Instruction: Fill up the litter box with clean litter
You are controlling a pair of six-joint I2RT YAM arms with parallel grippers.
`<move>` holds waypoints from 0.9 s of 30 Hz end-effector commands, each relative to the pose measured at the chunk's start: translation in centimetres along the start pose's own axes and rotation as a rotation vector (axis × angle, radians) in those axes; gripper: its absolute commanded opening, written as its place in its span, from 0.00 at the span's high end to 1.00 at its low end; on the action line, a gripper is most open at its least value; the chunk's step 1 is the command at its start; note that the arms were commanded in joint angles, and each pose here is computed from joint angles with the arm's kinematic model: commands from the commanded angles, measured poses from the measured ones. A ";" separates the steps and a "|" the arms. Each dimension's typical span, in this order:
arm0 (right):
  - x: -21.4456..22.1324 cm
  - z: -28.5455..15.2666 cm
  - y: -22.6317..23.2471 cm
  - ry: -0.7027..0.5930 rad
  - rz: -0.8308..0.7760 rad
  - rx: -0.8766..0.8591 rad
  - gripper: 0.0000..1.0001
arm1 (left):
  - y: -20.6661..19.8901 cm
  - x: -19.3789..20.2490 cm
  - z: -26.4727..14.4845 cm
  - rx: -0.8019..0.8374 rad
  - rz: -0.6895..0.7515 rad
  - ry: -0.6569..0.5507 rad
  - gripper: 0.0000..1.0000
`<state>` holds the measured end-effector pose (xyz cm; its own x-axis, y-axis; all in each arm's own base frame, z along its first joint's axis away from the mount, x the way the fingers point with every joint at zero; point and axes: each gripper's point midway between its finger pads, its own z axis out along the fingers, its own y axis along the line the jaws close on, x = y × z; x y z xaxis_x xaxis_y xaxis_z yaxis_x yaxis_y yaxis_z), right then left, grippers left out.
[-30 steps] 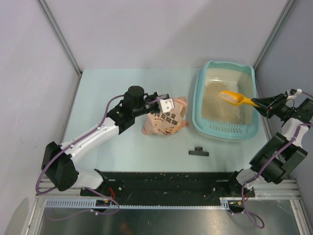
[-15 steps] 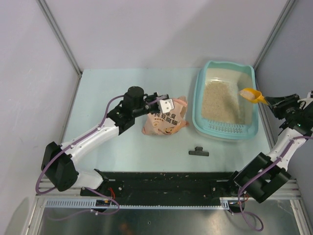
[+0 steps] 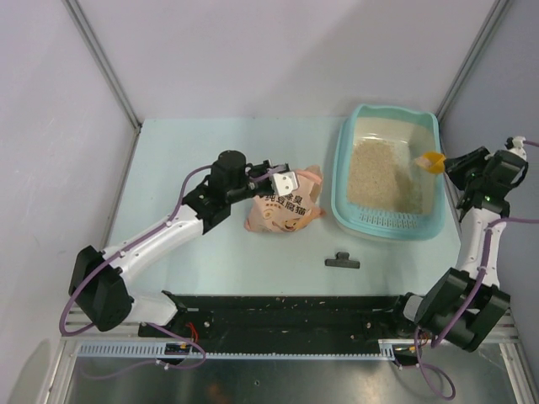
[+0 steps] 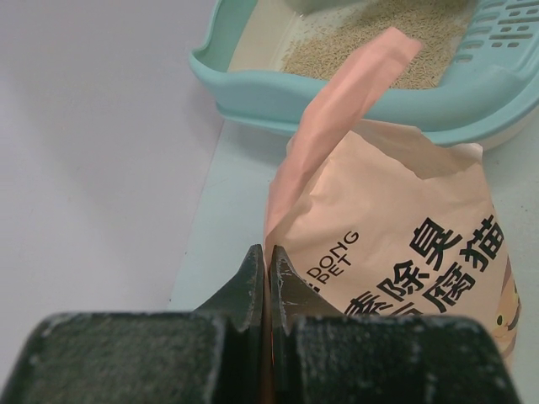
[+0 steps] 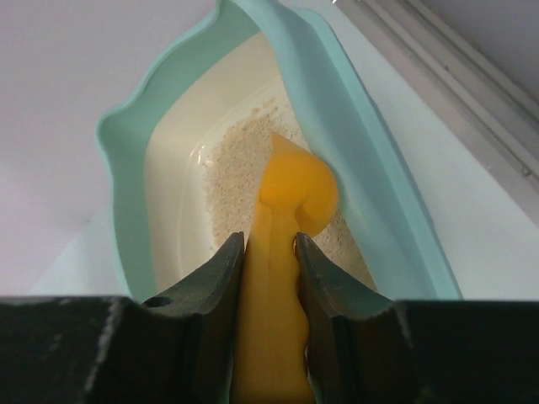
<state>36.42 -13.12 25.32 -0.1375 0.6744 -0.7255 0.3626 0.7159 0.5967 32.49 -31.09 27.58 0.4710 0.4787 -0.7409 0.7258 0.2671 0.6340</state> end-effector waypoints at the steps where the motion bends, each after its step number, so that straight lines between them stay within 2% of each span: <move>1: -5.3 2.2 2.2 -0.201 -0.141 0.027 1.00 | 1.8 -3.0 -1.3 -0.071 0.018 -0.094 1.00; 3: -6.9 3.1 3.1 -0.263 -0.156 0.021 1.00 | 1.8 -3.1 -1.6 -0.073 0.016 -0.098 1.00; 6: -7.0 5.1 3.9 -0.279 -0.183 0.021 1.00 | 1.9 -3.3 -1.9 -0.081 0.022 -0.100 1.00; 9: -6.9 5.7 6.0 -0.280 -0.310 -0.002 1.00 | 2.2 -3.3 -2.1 -0.095 0.028 -0.094 1.00; 14: -4.7 4.9 8.5 -0.257 -0.682 -0.019 1.00 | 2.5 -3.7 -2.7 -0.111 0.031 -0.099 1.00; 17: -4.8 3.7 9.0 -0.283 -0.839 -0.012 1.00 | 2.9 -3.8 -3.2 -0.132 0.030 -0.095 1.00; 22: -5.1 2.1 10.0 -0.295 -0.913 -0.044 1.00 | 3.2 -3.5 -4.2 -0.153 0.027 -0.082 1.00; 25: -2.9 0.9 12.8 -0.244 -0.865 -0.227 1.00 | 3.3 -3.0 -4.9 -0.163 0.014 -0.062 1.00; 27: 0.3 0.2 15.0 -0.163 -0.838 -0.353 1.00 | 3.3 -2.6 -5.6 -0.175 0.009 -0.051 1.00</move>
<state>42.88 -7.97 32.24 -0.1419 -0.1180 -0.9828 0.1137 0.9844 -0.1346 31.16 -28.21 28.53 0.4529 0.4972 -0.7400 0.6979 0.3189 0.6413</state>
